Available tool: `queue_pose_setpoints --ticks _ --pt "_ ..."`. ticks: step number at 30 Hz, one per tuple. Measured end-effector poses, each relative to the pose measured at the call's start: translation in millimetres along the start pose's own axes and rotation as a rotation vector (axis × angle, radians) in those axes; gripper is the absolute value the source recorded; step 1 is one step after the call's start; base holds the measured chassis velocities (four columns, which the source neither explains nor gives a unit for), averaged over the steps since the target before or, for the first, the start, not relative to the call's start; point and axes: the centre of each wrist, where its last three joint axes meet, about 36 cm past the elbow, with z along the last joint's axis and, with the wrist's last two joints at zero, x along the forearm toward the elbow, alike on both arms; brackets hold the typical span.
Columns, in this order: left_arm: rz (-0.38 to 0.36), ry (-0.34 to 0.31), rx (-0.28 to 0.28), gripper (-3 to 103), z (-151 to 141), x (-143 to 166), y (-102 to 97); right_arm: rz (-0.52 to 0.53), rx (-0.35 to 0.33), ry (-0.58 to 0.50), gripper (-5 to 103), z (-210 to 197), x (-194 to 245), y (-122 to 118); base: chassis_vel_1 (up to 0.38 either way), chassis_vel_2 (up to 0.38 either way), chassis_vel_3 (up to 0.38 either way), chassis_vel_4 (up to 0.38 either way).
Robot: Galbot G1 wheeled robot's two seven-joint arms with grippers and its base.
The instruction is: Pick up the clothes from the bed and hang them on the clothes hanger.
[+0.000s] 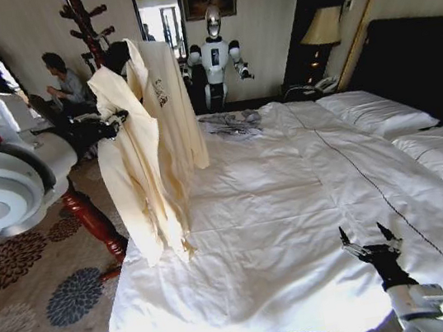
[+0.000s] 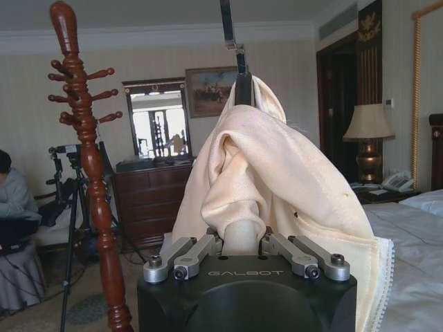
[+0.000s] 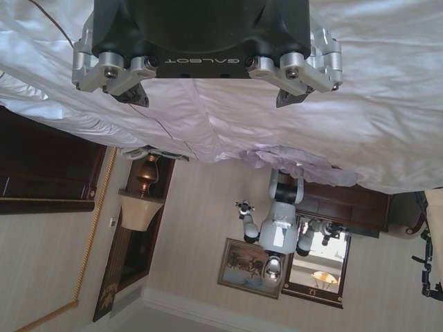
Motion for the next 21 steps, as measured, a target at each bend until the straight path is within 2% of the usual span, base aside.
queue_pose_setpoints --ticks 7,10,12,15,21 --pt "-0.02 0.02 0.071 19 -26 2 9.4 0.0 0.0 0.0 100 0 0 0 0.0 0.0 0.0 0.0" --pt "-0.008 0.039 0.129 19 -55 12 18.6 0.0 0.0 0.0 100 0 0 0 0.0 0.0 0.0 0.0" --pt "-0.009 0.046 0.135 19 -59 14 20.2 0.0 0.0 0.0 100 0 0 0 0.0 0.0 0.0 0.0" --pt "-0.034 0.098 0.164 19 -71 22 30.1 0.0 0.0 0.0 100 0 0 0 0.0 0.0 0.0 0.0" --pt "-0.07 0.126 0.183 19 -76 29 38.2 0.0 0.0 0.0 100 0 0 0 0.0 0.0 0.0 0.0"
